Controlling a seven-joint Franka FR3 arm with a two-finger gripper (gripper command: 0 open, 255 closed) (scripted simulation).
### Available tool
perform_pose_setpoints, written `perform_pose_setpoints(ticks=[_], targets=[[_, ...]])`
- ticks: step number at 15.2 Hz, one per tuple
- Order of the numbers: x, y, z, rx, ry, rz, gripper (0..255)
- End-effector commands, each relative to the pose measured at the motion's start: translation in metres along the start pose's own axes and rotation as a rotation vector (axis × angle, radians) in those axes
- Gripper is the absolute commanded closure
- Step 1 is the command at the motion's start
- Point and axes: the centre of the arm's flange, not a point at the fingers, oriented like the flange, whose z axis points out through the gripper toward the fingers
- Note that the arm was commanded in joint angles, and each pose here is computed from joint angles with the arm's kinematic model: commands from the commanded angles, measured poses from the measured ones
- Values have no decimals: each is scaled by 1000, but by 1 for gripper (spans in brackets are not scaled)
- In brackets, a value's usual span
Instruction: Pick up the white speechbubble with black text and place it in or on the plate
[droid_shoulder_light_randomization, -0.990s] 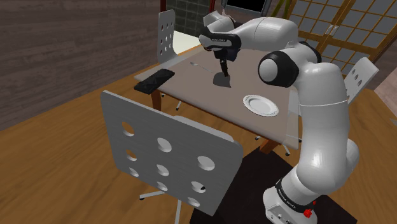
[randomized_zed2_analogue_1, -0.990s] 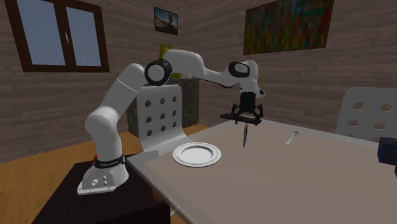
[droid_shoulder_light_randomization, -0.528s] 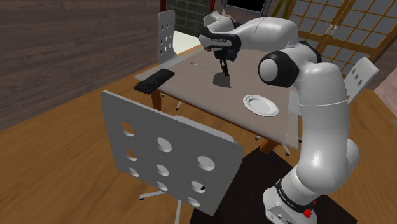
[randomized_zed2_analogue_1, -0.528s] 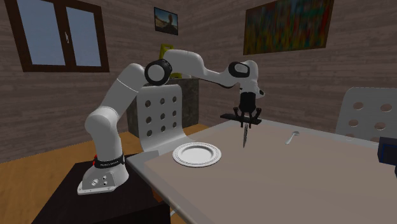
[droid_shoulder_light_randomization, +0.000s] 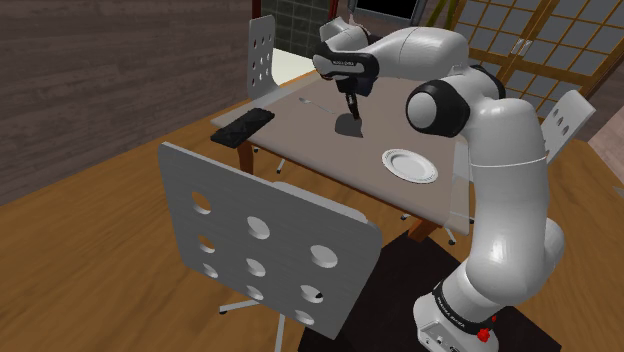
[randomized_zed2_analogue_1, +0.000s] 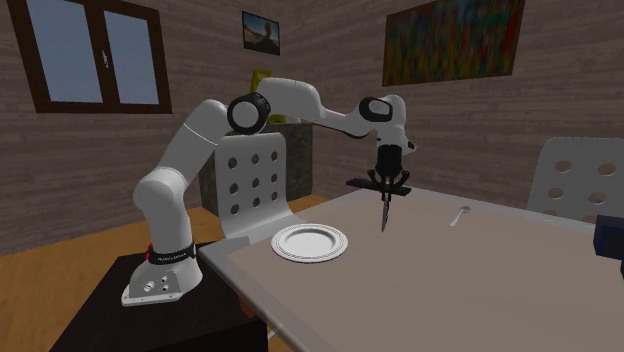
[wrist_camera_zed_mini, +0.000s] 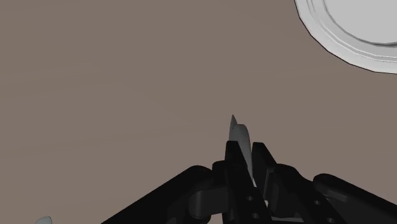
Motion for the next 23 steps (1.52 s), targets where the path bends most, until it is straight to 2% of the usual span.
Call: perform_pose_setpoints(ticks=[1,17,23], targets=[[-2,0,-4,0,0,0,255],[-43,4,-77,0,0,0,255],[-105,-43,-62,0,0,0,255]])
